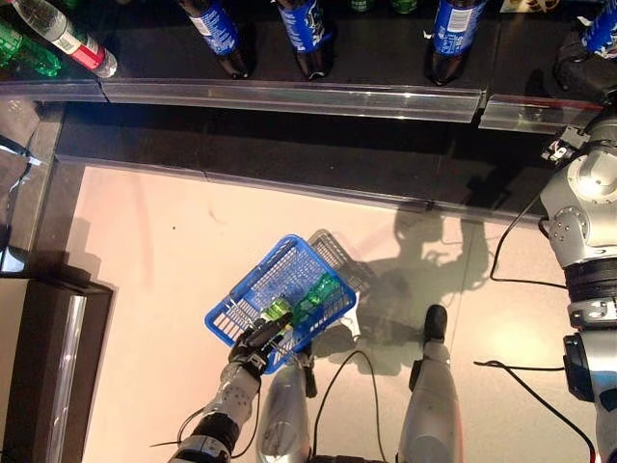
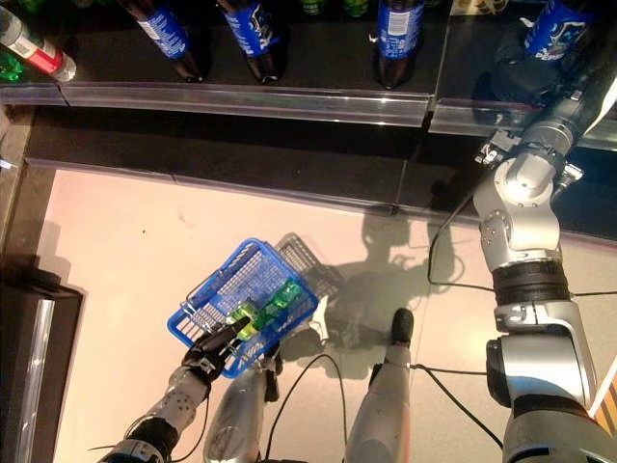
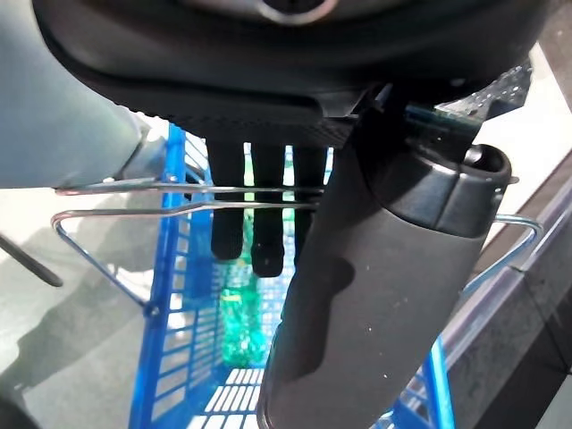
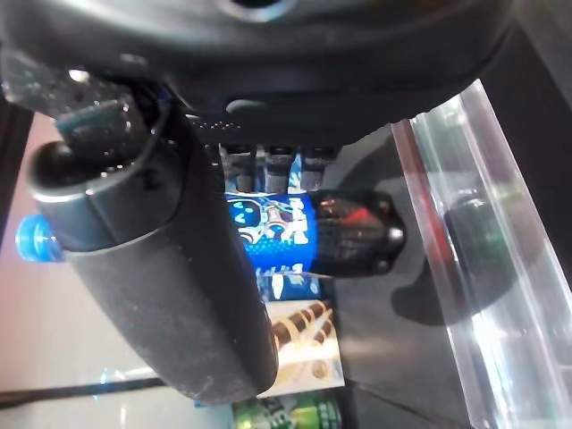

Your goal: Pick up the drink and place into the basket.

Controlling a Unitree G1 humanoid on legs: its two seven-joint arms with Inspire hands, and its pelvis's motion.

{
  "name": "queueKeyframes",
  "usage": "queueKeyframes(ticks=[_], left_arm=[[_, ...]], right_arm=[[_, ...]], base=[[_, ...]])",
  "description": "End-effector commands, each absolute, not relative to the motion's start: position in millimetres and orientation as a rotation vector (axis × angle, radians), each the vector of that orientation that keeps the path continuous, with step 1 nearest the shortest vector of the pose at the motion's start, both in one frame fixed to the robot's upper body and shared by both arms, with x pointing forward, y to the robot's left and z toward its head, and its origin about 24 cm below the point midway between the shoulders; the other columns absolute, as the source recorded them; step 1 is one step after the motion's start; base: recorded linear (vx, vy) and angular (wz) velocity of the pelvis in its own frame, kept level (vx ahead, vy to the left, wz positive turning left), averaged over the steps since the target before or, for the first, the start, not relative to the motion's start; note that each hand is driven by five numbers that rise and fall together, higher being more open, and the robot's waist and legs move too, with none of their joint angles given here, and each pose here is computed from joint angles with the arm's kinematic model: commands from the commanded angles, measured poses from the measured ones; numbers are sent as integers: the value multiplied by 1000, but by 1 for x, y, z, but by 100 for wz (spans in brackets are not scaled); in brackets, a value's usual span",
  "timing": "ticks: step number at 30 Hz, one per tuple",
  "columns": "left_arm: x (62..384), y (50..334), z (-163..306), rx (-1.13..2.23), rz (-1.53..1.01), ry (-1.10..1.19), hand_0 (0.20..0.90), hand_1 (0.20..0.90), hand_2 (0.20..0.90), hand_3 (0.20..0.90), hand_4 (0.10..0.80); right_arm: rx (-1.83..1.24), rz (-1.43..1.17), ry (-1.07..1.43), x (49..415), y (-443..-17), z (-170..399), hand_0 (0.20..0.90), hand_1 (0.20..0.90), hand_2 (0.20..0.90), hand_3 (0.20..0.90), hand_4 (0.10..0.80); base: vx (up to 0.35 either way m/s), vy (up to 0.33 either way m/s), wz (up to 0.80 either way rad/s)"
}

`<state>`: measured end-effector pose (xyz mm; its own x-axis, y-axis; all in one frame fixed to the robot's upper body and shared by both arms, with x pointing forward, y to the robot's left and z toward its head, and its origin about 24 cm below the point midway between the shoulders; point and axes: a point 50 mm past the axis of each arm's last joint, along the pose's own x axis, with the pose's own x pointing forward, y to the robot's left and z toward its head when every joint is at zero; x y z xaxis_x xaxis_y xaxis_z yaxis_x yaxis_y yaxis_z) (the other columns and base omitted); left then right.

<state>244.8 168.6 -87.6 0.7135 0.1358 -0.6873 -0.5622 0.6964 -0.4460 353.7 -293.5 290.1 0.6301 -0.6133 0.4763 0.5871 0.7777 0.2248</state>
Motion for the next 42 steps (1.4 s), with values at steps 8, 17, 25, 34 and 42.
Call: queueKeyframes(ticks=[8,17,25,34,42], left_arm=[[191,246,-104,-525,639,729,300,300,300,200,100],[197,243,-100,-536,598,701,300,300,300,200,100],[193,252,-98,-537,609,702,300,300,300,200,100],[187,255,-101,-533,596,692,300,300,300,200,100],[182,263,-100,-533,612,681,300,300,300,200,100]], right_arm=[[118,-713,-799,331,-313,381,900,900,900,900,800],[130,-749,-887,317,-321,405,300,300,300,200,100],[130,-767,-883,314,-324,407,300,300,300,200,100],[124,-784,-865,313,-330,404,300,300,300,200,100],[107,-787,-876,311,-331,403,300,300,300,200,100]], base=[[-14,-24,0],[-27,2,1],[-29,-15,10],[-6,-6,7],[31,-4,5]])
